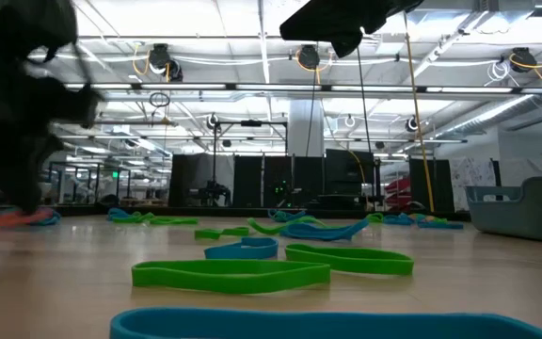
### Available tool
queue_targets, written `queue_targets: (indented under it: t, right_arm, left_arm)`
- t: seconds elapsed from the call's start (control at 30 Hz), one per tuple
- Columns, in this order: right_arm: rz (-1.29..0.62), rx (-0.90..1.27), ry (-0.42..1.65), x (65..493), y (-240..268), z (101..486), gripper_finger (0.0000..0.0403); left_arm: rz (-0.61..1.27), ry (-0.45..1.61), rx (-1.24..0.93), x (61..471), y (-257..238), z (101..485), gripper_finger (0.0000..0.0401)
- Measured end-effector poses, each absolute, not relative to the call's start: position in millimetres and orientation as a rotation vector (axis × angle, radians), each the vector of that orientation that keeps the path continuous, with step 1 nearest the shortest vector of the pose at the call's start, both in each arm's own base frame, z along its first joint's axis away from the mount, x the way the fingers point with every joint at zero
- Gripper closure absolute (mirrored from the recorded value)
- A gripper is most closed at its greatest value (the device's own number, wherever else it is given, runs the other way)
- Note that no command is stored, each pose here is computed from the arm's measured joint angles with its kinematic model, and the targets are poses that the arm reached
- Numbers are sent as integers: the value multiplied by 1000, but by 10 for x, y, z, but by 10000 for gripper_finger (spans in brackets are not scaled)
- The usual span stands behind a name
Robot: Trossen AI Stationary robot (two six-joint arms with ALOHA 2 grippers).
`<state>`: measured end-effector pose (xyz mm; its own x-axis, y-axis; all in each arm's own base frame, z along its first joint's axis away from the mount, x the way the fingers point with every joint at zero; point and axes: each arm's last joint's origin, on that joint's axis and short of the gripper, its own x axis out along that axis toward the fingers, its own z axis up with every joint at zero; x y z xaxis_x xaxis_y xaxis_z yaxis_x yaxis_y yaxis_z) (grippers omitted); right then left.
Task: Sort rubber bands into baskets
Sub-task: Put the orange rubber band into the orange bin
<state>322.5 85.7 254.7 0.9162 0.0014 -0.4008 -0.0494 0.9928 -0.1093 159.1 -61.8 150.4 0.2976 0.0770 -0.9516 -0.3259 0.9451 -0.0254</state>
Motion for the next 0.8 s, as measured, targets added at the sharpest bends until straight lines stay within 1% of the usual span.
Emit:
queue_targets:
  t: [0.1,0.23,0.37,0.47,0.6,0.7,0.8]
  right_arm:
    - [28,-116,376,3270,870,2545,385]
    - [37,-161,308,3389,905,2478,385]
    - [38,-216,218,3567,937,2329,380]
    - [37,-275,194,3712,956,2151,368]
    - [53,-297,193,3932,950,1972,340]
    - [115,-254,162,4132,936,1989,308]
    - [151,-238,173,4322,919,1992,272]
  left_arm:
    - [206,1165,-218,1636,-637,1609,399]
    - [85,999,-243,1716,-677,1799,400]
    - [-29,869,-244,1750,-703,1940,400]
    - [-85,781,-252,1781,-721,2029,400]
    - [-124,709,-264,1804,-735,2106,401]
    - [-132,694,-267,1814,-740,2118,401]
    - [-137,683,-265,1820,-743,2127,401]
